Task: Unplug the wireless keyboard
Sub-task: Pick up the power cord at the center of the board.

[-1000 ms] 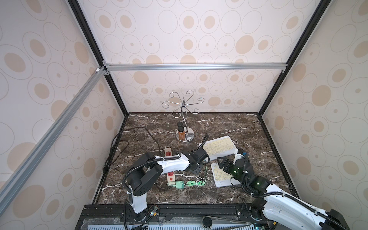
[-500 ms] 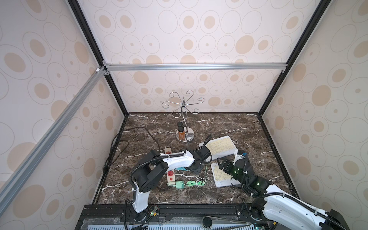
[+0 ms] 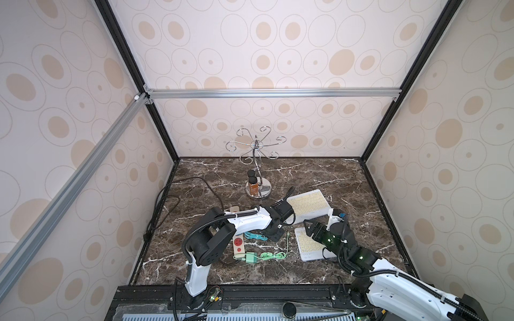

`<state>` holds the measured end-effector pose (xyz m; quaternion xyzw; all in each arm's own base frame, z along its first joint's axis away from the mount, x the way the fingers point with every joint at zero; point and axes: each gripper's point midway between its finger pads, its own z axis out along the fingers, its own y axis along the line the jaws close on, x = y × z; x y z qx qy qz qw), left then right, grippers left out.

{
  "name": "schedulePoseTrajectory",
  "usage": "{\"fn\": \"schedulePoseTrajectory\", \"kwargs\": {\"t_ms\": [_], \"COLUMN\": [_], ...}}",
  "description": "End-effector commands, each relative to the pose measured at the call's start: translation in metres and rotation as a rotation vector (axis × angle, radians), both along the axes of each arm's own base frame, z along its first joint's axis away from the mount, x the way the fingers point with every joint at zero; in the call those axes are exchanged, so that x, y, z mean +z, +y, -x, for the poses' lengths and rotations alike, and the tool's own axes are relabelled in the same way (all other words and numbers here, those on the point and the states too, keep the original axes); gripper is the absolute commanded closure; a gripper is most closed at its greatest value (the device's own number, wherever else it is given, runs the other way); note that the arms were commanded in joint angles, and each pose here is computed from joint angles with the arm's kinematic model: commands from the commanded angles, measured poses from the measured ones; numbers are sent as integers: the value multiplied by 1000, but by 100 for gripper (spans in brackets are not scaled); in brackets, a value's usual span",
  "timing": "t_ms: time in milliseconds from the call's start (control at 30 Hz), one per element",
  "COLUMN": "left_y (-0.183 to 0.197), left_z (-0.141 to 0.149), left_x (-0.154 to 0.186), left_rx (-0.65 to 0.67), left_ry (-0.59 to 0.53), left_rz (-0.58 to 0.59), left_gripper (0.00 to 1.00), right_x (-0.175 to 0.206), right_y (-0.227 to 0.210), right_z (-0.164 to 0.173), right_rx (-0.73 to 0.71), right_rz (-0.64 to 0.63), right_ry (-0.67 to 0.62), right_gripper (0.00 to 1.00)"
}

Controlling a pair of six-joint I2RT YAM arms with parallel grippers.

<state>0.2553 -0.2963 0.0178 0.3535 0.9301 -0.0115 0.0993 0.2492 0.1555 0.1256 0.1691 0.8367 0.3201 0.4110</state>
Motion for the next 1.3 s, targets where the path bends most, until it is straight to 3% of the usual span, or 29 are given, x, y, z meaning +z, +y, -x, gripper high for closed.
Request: {"fn": "schedulePoseTrajectory", "kwargs": {"t_ms": [0,300,500,1000,1267], "left_y": [19,-2,-2,-3,-4], "left_z": [3,-27,-26,-17,-16], "left_x": [-10,58,94,91,91], "left_rx": [-16,-64,-62,-70,-73], "left_ry": [45,-160,-250,-217,-213], "left_rz": [-81,60,162,187,194], "left_gripper": [100,100,100,100,100], "right_x": [-9,-17,-24,-37,-47], "right_y": [1,31,52,91,94], "right_z": [0,-8,-15,-23,-31], "right_rx": [-3,90,132,101,45], "right_rz": [-2,-44,-103,-357,-430], "right_ry": [17,61,87,124,124], "right_gripper": [23,22,22,19,17]}}
